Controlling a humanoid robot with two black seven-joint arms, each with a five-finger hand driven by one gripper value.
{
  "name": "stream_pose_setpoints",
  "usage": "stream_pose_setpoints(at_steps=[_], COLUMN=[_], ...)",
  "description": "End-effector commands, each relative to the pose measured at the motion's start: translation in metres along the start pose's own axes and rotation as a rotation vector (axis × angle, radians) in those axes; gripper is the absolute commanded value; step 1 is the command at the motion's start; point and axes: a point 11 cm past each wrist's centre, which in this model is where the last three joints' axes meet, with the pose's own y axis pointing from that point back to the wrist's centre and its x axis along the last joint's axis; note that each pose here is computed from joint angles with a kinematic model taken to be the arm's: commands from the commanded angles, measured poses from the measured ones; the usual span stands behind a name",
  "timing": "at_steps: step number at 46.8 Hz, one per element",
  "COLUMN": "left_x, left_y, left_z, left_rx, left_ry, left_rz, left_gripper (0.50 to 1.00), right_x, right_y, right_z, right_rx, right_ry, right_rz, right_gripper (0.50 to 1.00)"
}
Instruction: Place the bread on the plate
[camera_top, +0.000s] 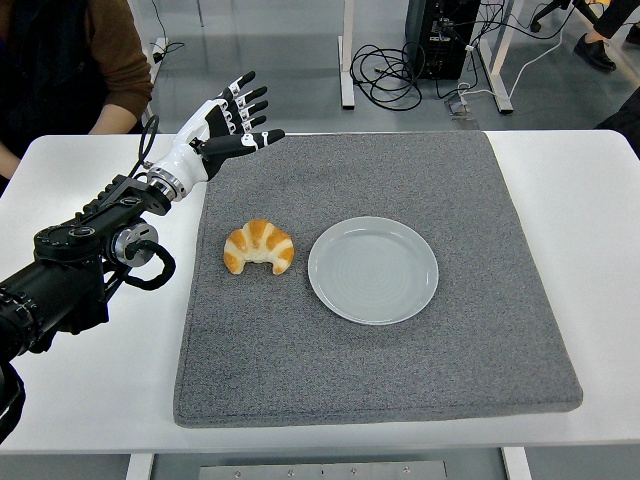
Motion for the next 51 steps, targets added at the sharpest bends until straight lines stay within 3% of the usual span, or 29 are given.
stream_pose_setpoints(at_steps=[1, 19, 35, 51], left_x=[-0.001, 0.005, -0.012, -0.017], left_y=[-0.001, -0.002, 0.008, 0.024], left_z=[0.000, 0.016, 0.075, 0.101], left_rx=[0.003, 0.033, 0.001, 0.014], left_ry=[-0.006, -0.118, -0.259, -0.490], left_rz=[-0.004, -0.055, -0.179, -0.280], left_gripper=[0.968, 0.966, 0.965, 0.965], right_x=[0.000, 0.000, 0.000, 0.000], right_y=[0.000, 0.000, 0.000, 0.000], right_z=[0.000, 0.000, 0.000, 0.000], right_rx=[0.000, 0.000, 0.000, 0.000], right_ry=[0.000, 0.000, 0.000, 0.000], right_rz=[-0.001, -0.001, 0.001, 0.001], right_gripper=[1.000, 1.000, 1.000, 1.000])
